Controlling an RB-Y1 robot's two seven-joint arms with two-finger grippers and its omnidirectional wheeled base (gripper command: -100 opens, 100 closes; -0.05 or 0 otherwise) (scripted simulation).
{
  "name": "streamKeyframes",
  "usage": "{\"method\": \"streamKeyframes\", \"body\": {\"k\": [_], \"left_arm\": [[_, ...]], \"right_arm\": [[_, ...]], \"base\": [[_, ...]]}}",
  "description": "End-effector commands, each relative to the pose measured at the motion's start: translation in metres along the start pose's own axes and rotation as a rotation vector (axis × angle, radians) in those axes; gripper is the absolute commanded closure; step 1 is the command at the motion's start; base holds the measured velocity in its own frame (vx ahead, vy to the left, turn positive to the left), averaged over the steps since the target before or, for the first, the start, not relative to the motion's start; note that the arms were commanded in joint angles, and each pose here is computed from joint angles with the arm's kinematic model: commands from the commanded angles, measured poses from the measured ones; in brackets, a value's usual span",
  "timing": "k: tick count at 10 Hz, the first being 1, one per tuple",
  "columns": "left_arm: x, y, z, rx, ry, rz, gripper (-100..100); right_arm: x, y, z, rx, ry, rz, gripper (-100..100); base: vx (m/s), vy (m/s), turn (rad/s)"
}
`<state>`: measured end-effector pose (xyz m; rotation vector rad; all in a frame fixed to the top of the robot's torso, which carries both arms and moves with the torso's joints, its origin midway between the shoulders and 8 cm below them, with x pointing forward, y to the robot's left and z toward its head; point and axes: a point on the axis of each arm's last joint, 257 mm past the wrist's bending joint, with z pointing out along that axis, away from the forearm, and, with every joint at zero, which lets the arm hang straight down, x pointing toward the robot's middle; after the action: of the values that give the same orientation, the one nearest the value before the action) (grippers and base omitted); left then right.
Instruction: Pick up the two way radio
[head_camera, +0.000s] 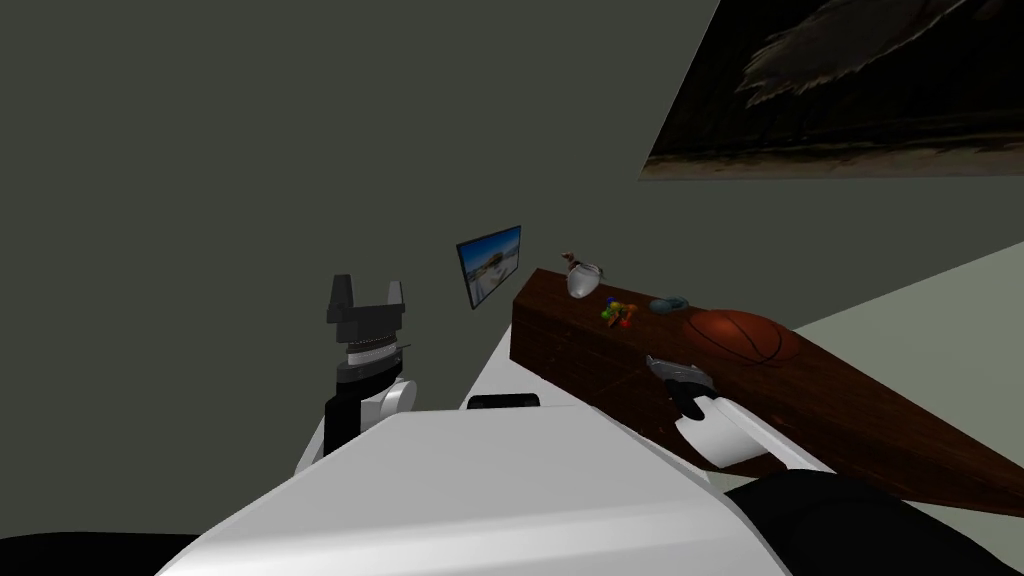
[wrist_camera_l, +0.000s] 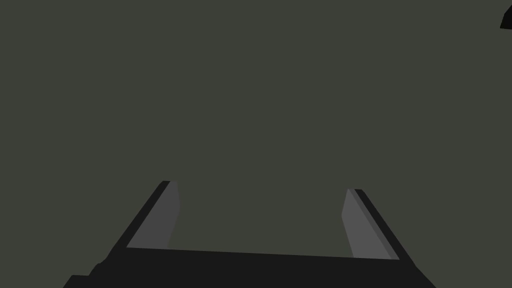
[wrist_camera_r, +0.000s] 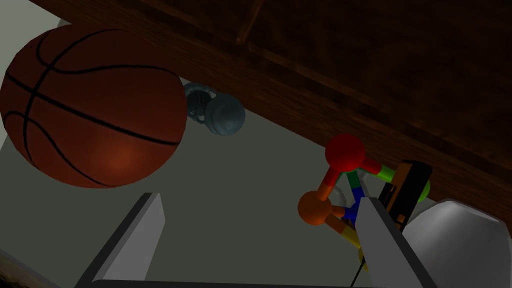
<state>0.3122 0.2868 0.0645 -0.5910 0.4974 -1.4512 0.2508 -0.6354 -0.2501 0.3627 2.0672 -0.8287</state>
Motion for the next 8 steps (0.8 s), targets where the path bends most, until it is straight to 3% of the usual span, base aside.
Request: {"method": "streamKeyframes", "body": {"k": [1,4,8], "left_arm": [[0.0,0.0,0.0,0.0,0.0,0.0,0],[0.0,0.0,0.0,0.0,0.0,0.0,0],[0.0,0.0,0.0,0.0,0.0,0.0,0]], "right_arm": [[0.009,-0.017,0.001,0.029,0.046,-0.008,-100],[0.022,-0.039,-0.006,0.064,0.12,-0.018,-100],[0.028,-0.053,-0.015,0.07,0.196,-0.019,-100]], "base": [[-0.16,-0.004,0.057],[-0.112,-0.002,0.054],[-0.037,-0.02,0.063]]}}
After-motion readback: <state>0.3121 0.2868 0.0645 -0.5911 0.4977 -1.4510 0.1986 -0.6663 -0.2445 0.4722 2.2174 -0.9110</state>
